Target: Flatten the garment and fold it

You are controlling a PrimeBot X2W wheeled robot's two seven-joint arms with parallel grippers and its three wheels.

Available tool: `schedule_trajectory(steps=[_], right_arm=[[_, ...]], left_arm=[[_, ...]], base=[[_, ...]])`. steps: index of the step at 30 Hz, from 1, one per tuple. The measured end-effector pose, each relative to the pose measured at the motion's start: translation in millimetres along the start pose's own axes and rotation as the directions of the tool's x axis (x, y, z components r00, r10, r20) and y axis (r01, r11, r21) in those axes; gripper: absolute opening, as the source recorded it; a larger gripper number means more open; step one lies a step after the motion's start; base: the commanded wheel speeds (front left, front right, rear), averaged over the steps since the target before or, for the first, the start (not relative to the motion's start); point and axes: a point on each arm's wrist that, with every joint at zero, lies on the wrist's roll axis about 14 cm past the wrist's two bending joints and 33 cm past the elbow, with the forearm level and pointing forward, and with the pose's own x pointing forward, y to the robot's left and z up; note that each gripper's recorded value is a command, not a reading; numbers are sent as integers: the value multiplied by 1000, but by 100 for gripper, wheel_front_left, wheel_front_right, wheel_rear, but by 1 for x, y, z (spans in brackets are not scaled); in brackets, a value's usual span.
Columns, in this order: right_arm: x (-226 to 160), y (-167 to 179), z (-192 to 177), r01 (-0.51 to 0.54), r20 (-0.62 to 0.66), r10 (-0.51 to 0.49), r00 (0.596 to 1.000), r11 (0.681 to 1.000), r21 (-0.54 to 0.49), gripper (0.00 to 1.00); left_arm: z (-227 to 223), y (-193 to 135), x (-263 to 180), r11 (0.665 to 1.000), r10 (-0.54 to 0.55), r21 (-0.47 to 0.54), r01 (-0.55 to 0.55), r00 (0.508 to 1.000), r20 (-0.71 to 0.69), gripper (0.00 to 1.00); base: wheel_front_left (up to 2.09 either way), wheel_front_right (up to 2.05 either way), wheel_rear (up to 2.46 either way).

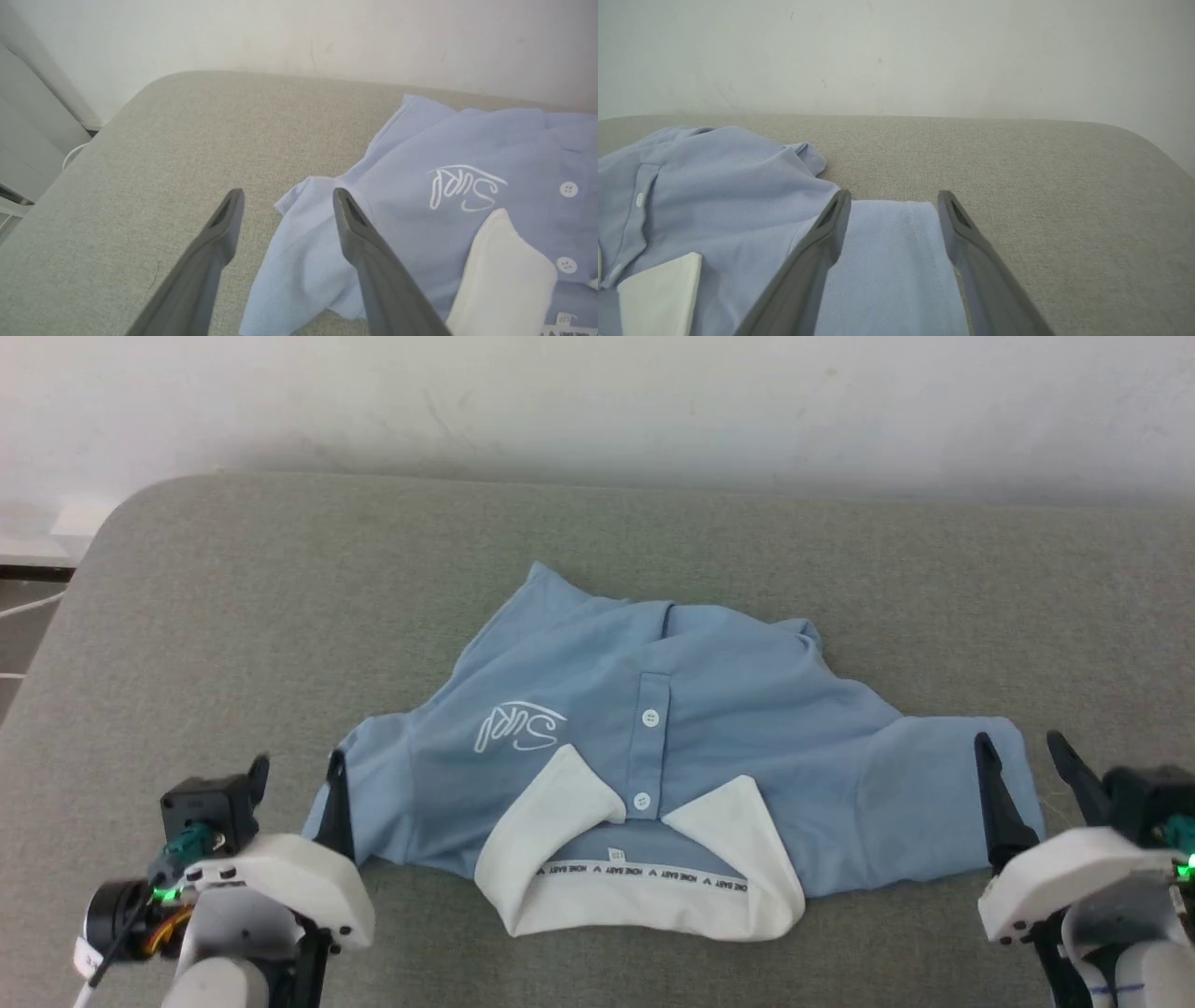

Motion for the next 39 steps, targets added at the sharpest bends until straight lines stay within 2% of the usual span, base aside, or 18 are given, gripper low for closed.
schedule_trajectory(steps=[4, 8, 12, 17, 23, 28, 29, 30, 31, 36, 39], right_arm=[[14, 10, 11, -63, -62, 59, 996, 996, -70, 100], [26, 16, 2, -136, -242, 96, 966, 979, -155, 100], [36, 23, -17, -208, -424, 111, 899, 959, -191, 100], [58, 17, -24, -239, -516, 78, 853, 938, -253, 100], [59, 7, -74, -287, -682, 19, 731, 916, -282, 100], [68, 10, -90, -313, -710, 23, 704, 908, -280, 100], [69, 11, -92, -316, -711, 26, 702, 906, -280, 60], [70, 11, -93, -319, -711, 27, 703, 905, -281, 4], [71, 10, -93, -320, -706, 29, 708, 903, -285, 0], [75, -1, -82, -294, -653, 17, 757, 901, -318, 0], [75, -38, -69, -224, -624, -69, 778, 898, -378, 0]], left_arm=[[42, -3, -5, 1000, -22, 6, 22, 967, 254, 100], [60, -5, -18, 999, -47, 31, 37, 905, 423, 100], [59, -6, -25, 997, -56, 72, 26, 891, 451, 100], [58, -11, -32, 997, -55, 67, 28, 888, 457, 100], [52, -1, -35, 999, -15, 42, -4, 898, 441, 100], [46, 6, -34, 999, 11, 39, -30, 907, 420, 100], [45, 8, -34, 999, 17, 37, -35, 908, 418, 100], [44, 9, -34, 999, 21, 35, -39, 909, 416, 100], [44, 10, -33, 999, 25, 33, -42, 909, 416, 100], [47, 8, -31, 999, 19, 32, -36, 906, 422, 100], [48, 3, -29, 999, 4, 29, -18, 904, 428, 100]], base=[[0, 0, 0], [0, 0, 0], [0, 0, 0], [0, 0, 0], [0, 0, 0], [0, 0, 0], [0, 0, 0], [0, 0, 0], [0, 0, 0], [0, 0, 0], [0, 0, 0]])
